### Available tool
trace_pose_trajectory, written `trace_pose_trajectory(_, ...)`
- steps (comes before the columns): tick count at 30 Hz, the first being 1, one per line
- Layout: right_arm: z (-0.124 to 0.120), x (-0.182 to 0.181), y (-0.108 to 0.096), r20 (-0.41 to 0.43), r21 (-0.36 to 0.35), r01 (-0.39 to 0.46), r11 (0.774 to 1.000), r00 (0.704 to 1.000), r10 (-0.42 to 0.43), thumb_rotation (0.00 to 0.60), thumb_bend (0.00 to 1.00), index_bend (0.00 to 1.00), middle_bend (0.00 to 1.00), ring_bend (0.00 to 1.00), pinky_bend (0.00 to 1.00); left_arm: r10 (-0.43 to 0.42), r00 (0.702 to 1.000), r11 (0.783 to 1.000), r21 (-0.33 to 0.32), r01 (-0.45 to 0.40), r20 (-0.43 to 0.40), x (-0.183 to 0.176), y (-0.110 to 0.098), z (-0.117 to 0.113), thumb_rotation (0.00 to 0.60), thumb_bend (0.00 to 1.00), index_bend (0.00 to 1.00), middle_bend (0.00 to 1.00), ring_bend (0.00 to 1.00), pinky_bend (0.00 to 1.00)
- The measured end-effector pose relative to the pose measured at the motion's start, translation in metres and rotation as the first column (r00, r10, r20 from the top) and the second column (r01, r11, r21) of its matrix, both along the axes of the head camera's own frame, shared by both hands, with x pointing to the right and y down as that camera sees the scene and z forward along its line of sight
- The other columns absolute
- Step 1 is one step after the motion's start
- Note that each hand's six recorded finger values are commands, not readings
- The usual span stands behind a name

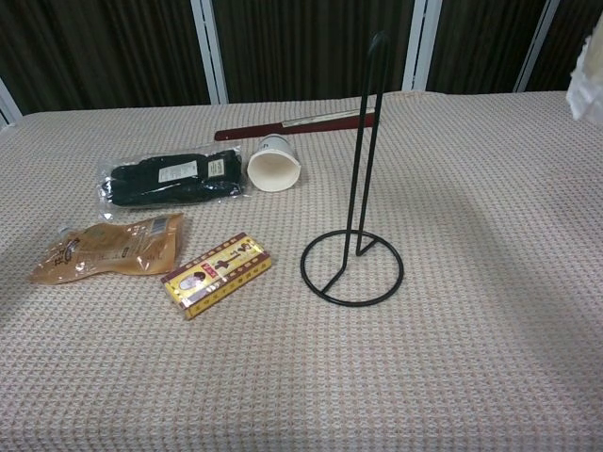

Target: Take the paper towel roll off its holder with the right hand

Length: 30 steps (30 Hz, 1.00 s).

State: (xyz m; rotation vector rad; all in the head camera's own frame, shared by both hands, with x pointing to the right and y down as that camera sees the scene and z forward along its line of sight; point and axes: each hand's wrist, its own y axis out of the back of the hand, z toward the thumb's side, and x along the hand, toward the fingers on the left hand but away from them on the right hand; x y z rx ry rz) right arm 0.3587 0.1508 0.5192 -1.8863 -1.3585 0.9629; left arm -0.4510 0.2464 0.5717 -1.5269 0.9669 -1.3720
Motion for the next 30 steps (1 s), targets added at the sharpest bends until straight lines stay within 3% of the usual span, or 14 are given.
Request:
trace_pose_trajectory(7, 0.077, 0.038, -0.003, -0.054, -0.096, 0.004, 0.995, 0.998, -0.010, 0.600, 0.00, 0.46, 0.47, 0.44, 0.46, -0.009, 1.000, 1.000, -0.016, 0.009, 0.012, -0.002, 0.003, 0.004, 0.600, 0.28, 0.08, 0.04, 0.00, 0.24)
trace_pose_trajectory(11, 0.116, 0.049, -0.002, -0.070, -0.155, 0.012, 0.988, 0.997, -0.023, 0.600, 0.00, 0.27, 0.30, 0.26, 0.30, -0.017, 1.000, 1.000, -0.017, 0.018, 0.014, -0.004, 0.003, 0.005, 0.600, 0.28, 0.09, 0.04, 0.00, 0.24)
trace_pose_trajectory(15, 0.150, 0.047, 0.009, -0.060, -0.274, 0.040, 0.961, 0.996, -0.059, 0.600, 0.00, 0.03, 0.09, 0.03, 0.09, -0.017, 1.000, 1.000, -0.018, 0.018, 0.006, -0.004, 0.003, 0.006, 0.600, 0.29, 0.09, 0.04, 0.00, 0.24)
trace_pose_trajectory(17, 0.153, 0.046, 0.010, -0.073, -0.294, 0.053, 0.954, 0.994, -0.078, 0.600, 0.00, 0.00, 0.02, 0.00, 0.02, -0.014, 1.000, 1.000, -0.020, 0.014, 0.007, -0.003, 0.004, 0.006, 0.600, 0.29, 0.09, 0.04, 0.00, 0.24)
trace_pose_trajectory(23, 0.137, 0.045, 0.012, -0.142, -0.285, 0.087, 0.955, 0.981, -0.132, 0.600, 0.00, 0.00, 0.00, 0.00, 0.00, -0.015, 1.000, 1.000, -0.026, 0.015, 0.008, -0.004, 0.004, 0.008, 0.600, 0.29, 0.09, 0.04, 0.00, 0.24)
trace_pose_trajectory(30, 0.096, 0.035, 0.022, -0.230, -0.244, 0.081, 0.966, 0.963, -0.139, 0.600, 0.00, 0.00, 0.00, 0.00, 0.00, -0.024, 1.000, 0.999, -0.023, 0.024, 0.005, -0.005, 0.004, 0.007, 0.600, 0.29, 0.09, 0.05, 0.00, 0.24)
